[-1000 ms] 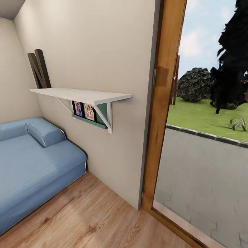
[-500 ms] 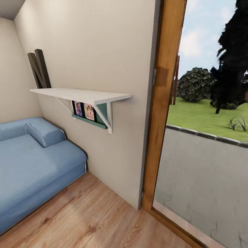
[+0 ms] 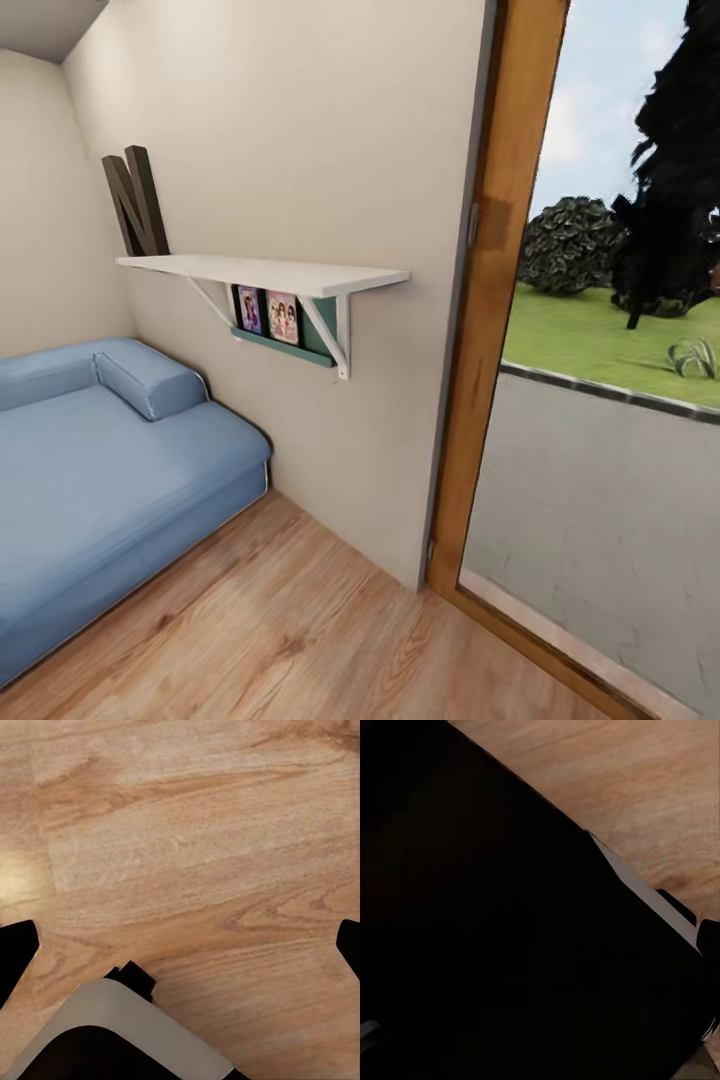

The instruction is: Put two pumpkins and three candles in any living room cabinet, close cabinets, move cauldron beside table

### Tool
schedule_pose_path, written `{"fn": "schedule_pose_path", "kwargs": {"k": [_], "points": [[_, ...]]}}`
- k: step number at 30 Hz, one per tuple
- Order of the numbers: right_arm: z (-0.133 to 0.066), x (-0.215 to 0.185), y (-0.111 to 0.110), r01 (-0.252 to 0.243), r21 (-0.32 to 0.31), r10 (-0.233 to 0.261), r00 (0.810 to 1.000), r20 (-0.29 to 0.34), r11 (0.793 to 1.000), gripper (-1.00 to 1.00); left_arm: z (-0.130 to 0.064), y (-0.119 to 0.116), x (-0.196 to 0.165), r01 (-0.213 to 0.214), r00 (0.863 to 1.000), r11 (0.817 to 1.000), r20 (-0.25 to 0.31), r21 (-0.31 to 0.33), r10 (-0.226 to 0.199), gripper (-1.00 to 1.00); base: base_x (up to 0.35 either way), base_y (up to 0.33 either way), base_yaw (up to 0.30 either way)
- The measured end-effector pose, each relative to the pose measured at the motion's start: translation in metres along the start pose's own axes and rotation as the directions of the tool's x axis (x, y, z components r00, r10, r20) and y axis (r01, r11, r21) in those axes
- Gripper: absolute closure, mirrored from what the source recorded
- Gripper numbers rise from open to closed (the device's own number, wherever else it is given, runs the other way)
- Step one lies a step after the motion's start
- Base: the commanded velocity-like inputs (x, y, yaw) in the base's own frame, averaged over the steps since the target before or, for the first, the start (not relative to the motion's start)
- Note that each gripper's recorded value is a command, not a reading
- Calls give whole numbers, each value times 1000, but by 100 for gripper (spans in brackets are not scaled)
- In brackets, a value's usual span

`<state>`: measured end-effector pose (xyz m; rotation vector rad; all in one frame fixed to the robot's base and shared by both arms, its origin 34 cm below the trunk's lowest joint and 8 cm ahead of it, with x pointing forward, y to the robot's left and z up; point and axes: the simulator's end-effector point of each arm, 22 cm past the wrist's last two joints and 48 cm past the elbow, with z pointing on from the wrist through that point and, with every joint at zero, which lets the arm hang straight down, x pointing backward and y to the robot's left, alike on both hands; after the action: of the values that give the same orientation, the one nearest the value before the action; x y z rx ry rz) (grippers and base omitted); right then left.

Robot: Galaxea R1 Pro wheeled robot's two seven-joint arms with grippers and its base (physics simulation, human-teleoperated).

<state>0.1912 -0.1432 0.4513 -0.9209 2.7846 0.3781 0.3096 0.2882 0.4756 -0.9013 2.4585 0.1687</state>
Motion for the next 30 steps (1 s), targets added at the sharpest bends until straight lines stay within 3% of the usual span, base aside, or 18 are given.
{"fn": "schedule_pose_path", "kwargs": {"k": [23, 30], "points": [[0, 0, 0, -2, 1, 2, 1000, 1, 1000, -100, 0, 0, 0, -6, 1000, 1000, 1, 2, 6, -100, -296, 172, 0], [0, -1, -1, -2, 2, 2, 1000, 4, 1000, -100, 0, -1, 0, -10, 1000, 1000, 1, 5, 10, -100, -60, 9, -165]]}}
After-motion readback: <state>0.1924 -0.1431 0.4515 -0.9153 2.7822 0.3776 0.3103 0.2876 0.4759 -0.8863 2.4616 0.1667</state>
